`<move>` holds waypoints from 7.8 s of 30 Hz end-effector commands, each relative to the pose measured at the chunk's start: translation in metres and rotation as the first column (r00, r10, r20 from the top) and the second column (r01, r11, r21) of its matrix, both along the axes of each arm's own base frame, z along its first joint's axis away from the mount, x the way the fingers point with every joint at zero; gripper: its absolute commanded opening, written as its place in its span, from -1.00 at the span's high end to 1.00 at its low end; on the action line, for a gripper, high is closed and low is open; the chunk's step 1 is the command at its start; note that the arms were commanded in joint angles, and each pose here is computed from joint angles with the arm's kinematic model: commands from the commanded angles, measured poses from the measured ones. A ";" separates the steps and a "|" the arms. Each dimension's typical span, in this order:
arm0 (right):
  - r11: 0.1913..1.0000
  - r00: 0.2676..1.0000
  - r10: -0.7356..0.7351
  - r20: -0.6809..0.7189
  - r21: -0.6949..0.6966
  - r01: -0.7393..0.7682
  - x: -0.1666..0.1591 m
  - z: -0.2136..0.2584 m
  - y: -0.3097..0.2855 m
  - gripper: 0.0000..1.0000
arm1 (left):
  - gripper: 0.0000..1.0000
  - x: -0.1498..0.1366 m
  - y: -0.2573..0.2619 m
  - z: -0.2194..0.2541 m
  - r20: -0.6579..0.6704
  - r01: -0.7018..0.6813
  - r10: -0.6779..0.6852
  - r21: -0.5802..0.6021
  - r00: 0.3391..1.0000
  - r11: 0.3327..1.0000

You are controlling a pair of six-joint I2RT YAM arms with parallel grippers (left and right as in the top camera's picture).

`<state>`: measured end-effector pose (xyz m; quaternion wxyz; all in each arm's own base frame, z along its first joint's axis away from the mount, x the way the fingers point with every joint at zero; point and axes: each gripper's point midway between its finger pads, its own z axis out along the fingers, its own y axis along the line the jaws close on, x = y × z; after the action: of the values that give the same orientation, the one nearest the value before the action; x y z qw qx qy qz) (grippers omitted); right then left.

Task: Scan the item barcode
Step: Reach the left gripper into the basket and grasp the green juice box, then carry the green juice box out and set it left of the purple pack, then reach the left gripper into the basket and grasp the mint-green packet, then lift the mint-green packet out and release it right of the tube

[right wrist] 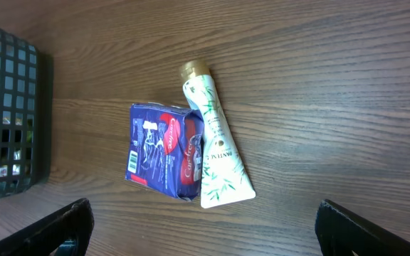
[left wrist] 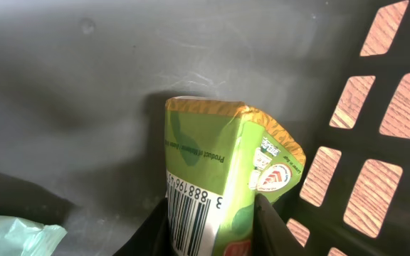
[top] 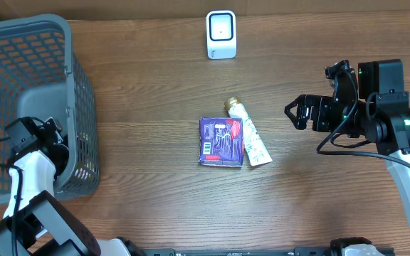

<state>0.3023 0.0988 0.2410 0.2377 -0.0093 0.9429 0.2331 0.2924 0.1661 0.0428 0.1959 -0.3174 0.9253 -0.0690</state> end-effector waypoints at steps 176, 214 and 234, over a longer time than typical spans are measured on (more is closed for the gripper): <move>1.000 1.000 0.007 0.016 0.005 -0.007 0.002 0.006 0.002 -1.00 | 0.36 -0.085 0.067 -0.022 -0.188 -0.544 0.590 0.247 0.785 0.802; 1.000 1.000 0.007 0.026 0.006 -0.007 0.004 0.008 0.002 -1.00 | 0.92 0.067 -0.083 0.342 0.435 0.227 -0.260 0.127 0.862 0.965; 0.998 0.999 -0.034 0.037 -0.055 0.036 0.007 0.005 -0.010 -0.99 | 0.92 0.067 -0.371 0.155 0.057 0.663 -0.663 -0.137 0.747 0.736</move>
<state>0.3042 0.0945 0.2397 0.2417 -0.0060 0.9450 0.2203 0.3703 -0.1713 0.2174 0.1648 0.0167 0.9665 -0.1963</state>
